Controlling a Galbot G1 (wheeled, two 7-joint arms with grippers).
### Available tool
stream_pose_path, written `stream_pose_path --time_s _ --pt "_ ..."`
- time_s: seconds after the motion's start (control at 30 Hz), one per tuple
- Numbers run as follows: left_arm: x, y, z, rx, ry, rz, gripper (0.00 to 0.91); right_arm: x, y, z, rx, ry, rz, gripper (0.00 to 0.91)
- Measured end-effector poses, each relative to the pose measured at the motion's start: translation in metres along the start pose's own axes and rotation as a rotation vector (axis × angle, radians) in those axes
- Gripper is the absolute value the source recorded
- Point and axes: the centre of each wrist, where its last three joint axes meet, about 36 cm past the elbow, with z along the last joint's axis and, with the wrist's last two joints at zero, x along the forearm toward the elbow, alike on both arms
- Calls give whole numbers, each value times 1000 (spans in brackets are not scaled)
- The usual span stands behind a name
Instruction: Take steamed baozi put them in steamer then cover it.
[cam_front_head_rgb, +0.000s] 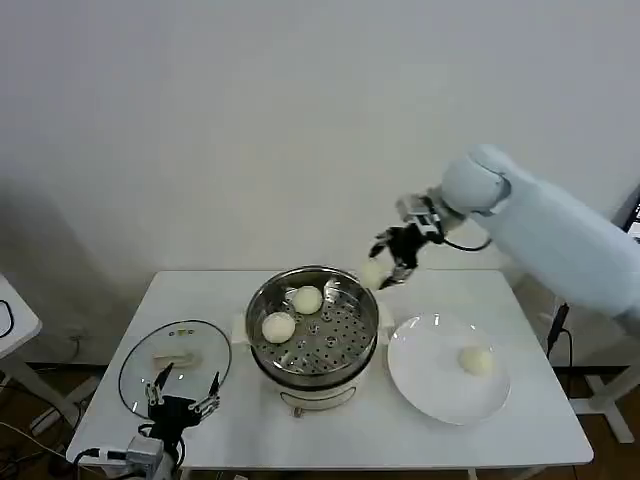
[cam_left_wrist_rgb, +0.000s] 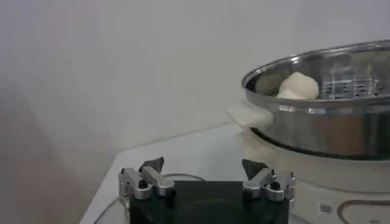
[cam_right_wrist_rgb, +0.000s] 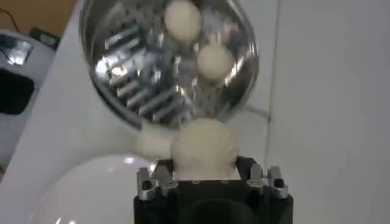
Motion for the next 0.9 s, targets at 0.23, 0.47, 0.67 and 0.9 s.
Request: stream_pose_path --time_s 0.23,0.47,0.67,0.9 --pt "0 1 1 0 1 -9 907 -31 -16 -45 257 -3 -63 685" --pt "2 1 1 3 1 -15 907 -62 -11 -73 507 67 -122 685" --pt "2 -1 1 10 1 -17 907 -81 3 -92 672 113 -176 685" --pt "2 -1 1 8 0 -18 907 -101 13 -106 785 118 -230 685"
